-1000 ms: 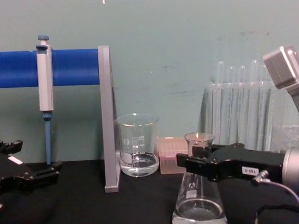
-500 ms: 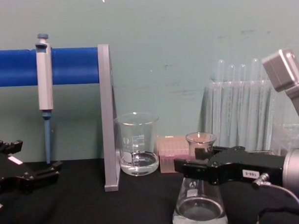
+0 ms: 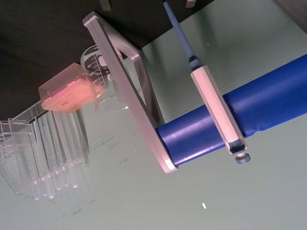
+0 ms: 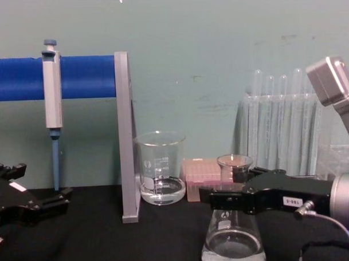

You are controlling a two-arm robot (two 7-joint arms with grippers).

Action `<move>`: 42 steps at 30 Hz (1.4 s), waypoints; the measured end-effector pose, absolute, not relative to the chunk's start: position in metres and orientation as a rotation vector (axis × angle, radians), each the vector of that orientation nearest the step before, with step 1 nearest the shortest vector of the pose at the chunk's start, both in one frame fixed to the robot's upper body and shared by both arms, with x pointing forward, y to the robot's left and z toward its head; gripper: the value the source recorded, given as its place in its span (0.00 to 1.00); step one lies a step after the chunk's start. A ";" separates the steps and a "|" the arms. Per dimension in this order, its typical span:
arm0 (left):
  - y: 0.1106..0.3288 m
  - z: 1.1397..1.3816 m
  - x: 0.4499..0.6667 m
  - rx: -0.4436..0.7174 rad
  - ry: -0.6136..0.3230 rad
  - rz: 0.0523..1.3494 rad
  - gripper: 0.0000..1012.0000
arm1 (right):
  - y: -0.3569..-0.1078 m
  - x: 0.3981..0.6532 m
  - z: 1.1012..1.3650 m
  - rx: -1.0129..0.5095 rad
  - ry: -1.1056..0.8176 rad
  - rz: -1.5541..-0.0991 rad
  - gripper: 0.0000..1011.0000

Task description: Grasp the erlenmeyer flask with one hand, shake it three times, then place it back.

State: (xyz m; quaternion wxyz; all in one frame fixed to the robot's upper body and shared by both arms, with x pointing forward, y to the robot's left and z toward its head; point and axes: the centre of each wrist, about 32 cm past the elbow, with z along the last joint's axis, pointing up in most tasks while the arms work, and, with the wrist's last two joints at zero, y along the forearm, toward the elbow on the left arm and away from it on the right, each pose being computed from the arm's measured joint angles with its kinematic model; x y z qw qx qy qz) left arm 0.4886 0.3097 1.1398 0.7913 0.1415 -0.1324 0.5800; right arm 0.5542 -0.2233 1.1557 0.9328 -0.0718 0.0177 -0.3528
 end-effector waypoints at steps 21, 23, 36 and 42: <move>0.310 1.140 0.489 0.305 -0.285 1.248 0.99 | -0.238 0.541 1.159 -0.155 0.023 -0.685 0.99; 0.310 1.140 0.489 0.304 -0.285 1.248 0.99 | -0.242 0.537 1.160 -0.159 0.019 -0.684 0.99; 0.310 1.140 0.489 0.304 -0.285 1.248 0.99 | -0.271 0.511 1.167 -0.164 -0.006 -0.724 0.99; 0.310 1.140 0.489 0.304 -0.285 1.248 0.99 | -0.284 0.504 1.172 -0.151 -0.025 -0.782 0.99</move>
